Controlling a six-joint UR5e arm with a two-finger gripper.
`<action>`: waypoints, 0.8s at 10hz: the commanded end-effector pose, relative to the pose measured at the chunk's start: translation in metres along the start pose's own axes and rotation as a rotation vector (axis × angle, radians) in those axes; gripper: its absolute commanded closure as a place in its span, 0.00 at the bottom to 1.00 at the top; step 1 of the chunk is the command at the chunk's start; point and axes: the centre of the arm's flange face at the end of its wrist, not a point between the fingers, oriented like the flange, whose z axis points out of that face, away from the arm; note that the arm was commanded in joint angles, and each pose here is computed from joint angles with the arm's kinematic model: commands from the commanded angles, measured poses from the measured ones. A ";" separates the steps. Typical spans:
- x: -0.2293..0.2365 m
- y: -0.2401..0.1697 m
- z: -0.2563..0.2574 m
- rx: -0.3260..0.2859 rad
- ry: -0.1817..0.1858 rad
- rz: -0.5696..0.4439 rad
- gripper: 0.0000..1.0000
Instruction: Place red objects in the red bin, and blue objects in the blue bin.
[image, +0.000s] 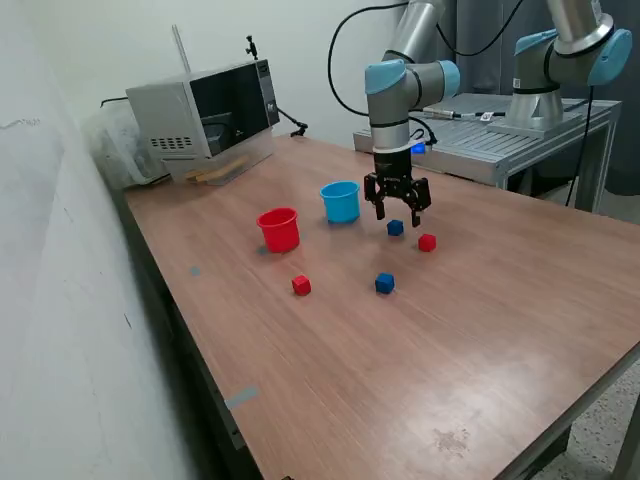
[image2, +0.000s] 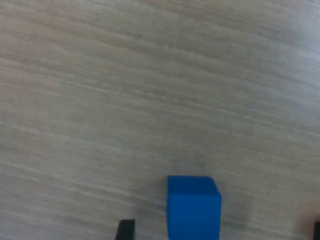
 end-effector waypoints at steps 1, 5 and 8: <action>-0.003 0.003 0.000 -0.010 -0.004 0.003 0.00; -0.006 0.002 0.013 0.007 0.000 0.007 0.00; -0.007 0.002 0.013 0.010 -0.002 0.009 0.00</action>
